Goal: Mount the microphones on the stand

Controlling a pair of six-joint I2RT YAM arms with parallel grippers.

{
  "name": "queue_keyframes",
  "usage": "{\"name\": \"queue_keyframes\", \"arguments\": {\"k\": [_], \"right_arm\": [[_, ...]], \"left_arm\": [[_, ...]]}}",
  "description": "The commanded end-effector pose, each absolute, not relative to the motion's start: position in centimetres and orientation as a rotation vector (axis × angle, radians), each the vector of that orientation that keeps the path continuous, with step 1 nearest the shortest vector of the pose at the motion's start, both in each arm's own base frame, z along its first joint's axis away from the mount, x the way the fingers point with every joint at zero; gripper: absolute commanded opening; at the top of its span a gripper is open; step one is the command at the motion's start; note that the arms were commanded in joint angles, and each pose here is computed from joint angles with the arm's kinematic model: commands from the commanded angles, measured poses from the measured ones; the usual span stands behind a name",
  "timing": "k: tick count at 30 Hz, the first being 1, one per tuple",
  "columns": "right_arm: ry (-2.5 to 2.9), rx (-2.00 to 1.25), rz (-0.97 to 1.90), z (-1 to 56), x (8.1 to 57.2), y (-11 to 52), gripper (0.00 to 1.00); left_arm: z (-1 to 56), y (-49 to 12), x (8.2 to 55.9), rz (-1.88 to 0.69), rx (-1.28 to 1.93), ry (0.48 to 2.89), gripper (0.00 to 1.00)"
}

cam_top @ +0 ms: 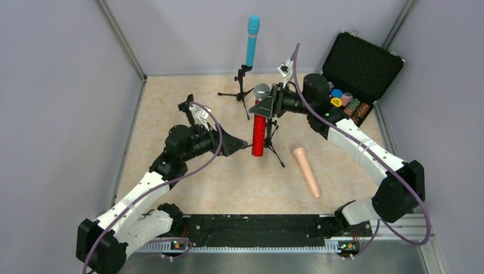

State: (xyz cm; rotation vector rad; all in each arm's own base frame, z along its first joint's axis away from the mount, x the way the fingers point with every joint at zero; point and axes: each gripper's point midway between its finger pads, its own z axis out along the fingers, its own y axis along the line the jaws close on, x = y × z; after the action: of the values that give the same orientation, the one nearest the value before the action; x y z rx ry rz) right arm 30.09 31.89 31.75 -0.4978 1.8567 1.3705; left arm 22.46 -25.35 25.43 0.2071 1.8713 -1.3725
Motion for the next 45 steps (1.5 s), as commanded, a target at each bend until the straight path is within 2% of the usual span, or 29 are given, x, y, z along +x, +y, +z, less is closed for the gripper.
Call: {"name": "queue_keyframes", "arguments": {"k": [1, 8, 21, 36, 45], "right_arm": [[1.791, -0.501, 1.229, 33.3, 30.3, 30.0, 0.0], [1.77, -0.47, 1.109, 33.1, 31.0, 28.3, 0.0], [1.752, -0.475, 1.12, 33.2, 30.9, 28.3, 0.0], [1.689, -0.472, 1.145, 34.6, 31.8, 28.8, 0.0], [1.721, -0.432, 1.156, 34.0, 32.2, 28.9, 0.0]], "left_arm": [[26.5, -22.9, 24.1, -1.15, 0.164, 1.825, 0.92], [26.4, -21.3, 24.9, -1.049, 0.12, 1.758, 0.88], [24.4, -22.6, 25.2, -1.148, 0.05, 1.822, 0.87], [27.4, -23.5, 25.4, -1.191, 0.128, 1.739, 0.89], [32.2, -26.3, 23.0, -1.341, 0.419, 1.622, 0.88]]}}
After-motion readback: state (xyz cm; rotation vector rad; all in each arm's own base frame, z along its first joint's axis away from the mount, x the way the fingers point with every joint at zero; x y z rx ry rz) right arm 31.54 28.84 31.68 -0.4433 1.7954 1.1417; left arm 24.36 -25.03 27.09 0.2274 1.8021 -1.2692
